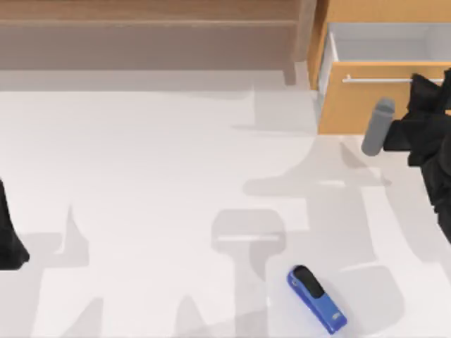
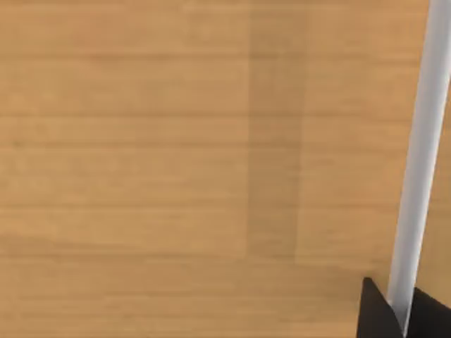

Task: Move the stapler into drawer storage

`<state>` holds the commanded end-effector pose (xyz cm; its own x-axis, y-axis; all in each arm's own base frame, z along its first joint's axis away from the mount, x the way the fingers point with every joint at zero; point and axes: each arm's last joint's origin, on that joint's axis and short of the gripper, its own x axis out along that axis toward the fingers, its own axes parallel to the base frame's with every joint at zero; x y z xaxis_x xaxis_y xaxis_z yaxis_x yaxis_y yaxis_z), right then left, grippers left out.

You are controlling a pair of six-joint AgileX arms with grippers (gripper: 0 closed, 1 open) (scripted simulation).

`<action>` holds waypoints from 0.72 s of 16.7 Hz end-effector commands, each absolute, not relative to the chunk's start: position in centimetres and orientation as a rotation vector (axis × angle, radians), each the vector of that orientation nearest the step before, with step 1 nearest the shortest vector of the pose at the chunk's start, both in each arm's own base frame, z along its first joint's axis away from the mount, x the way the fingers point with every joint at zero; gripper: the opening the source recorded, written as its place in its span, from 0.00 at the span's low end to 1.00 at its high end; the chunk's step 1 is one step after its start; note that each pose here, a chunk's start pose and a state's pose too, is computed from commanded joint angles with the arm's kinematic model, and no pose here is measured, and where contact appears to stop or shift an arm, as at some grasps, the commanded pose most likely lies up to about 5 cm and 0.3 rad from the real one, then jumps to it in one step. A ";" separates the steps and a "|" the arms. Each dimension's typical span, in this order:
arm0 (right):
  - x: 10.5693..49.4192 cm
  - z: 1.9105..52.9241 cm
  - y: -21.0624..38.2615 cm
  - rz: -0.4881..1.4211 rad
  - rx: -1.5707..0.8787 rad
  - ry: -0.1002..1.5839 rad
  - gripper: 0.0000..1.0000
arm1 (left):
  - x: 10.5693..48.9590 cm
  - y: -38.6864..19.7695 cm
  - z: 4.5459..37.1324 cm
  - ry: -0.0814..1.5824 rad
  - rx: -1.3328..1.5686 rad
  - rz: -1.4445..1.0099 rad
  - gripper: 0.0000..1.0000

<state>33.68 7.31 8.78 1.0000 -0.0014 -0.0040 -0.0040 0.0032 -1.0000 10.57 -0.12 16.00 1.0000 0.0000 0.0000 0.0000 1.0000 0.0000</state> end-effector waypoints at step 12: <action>29.7 8.8 7.3 0.001 -1.567 0.000 0.00 | 10.6 -0.1 16.0 0.000 0.000 0.000 1.00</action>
<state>29.67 7.34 8.80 1.0000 0.0006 -0.0003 -0.0003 0.0037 -1.0000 10.57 -0.12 16.00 1.0000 0.0000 0.0000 0.0000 1.0000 0.0000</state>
